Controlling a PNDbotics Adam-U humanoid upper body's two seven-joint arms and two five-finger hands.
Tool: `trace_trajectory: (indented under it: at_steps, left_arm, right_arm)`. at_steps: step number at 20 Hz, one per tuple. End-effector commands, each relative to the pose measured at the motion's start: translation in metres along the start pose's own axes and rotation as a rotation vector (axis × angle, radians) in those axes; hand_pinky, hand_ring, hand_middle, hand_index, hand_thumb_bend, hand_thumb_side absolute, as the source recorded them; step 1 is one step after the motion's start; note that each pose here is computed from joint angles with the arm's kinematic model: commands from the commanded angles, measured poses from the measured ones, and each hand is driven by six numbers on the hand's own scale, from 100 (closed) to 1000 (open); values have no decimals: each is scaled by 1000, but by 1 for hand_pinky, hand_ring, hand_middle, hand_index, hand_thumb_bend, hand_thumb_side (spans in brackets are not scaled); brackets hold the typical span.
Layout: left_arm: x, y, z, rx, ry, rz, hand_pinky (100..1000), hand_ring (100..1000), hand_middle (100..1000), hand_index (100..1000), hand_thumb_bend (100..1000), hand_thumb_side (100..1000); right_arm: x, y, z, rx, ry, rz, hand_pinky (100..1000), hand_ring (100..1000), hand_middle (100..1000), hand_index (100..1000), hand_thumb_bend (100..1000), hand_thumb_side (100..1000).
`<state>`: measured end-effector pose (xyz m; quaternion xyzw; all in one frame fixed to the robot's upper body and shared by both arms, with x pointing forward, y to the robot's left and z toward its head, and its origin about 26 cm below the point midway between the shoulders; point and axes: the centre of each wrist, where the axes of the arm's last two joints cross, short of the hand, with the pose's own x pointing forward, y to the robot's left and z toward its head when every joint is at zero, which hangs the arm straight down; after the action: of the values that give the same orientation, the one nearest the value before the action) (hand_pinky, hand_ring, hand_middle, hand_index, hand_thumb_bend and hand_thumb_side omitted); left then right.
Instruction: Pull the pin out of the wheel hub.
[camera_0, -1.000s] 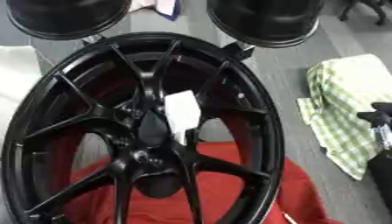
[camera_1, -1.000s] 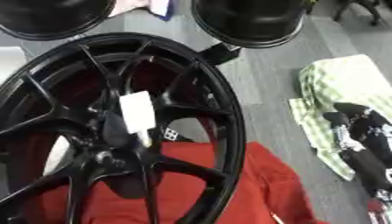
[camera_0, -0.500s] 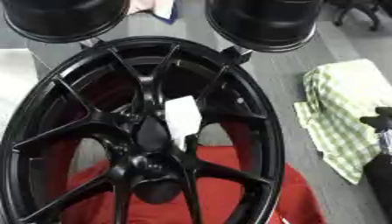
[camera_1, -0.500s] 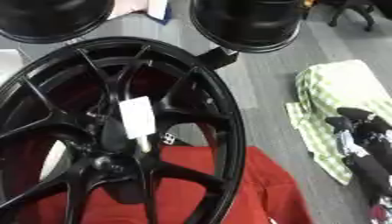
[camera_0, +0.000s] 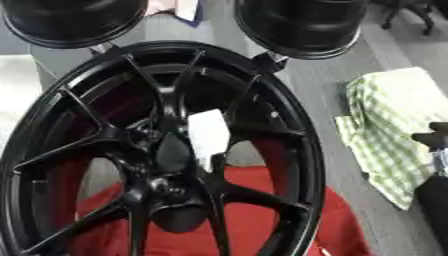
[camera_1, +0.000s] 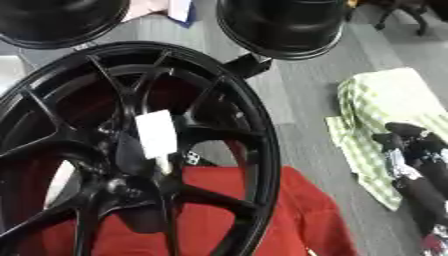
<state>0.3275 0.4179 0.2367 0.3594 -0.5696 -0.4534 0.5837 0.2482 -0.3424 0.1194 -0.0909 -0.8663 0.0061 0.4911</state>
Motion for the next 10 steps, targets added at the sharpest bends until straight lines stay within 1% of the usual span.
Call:
trace_trajectory:
  at_steps: [1, 4, 6, 8, 10]
  left_arm:
    - [24, 23, 10, 161, -158, 114, 786, 695, 695, 772, 100, 769]
    - [49, 26, 17, 348, -323, 329, 753, 614, 619, 716, 100, 729]
    - [63, 22, 22, 443, -400, 490, 747, 602, 605, 704, 100, 734]
    - [73, 15, 26, 498, -436, 624, 742, 592, 593, 695, 100, 741]
    - [78, 7, 30, 535, -440, 723, 739, 585, 584, 685, 100, 747]
  right_arm:
    - [8, -5, -3, 4, -32, 17, 894, 717, 537, 697, 100, 274]
    - [8, -6, -3, 5, -37, 18, 894, 717, 538, 697, 100, 273]
    - [8, -6, -3, 5, -40, 18, 894, 717, 538, 697, 100, 273]
    - [8, -6, -3, 4, -41, 17, 894, 718, 538, 697, 100, 273]
    - [8, -6, -3, 2, -43, 16, 893, 718, 538, 697, 100, 272]
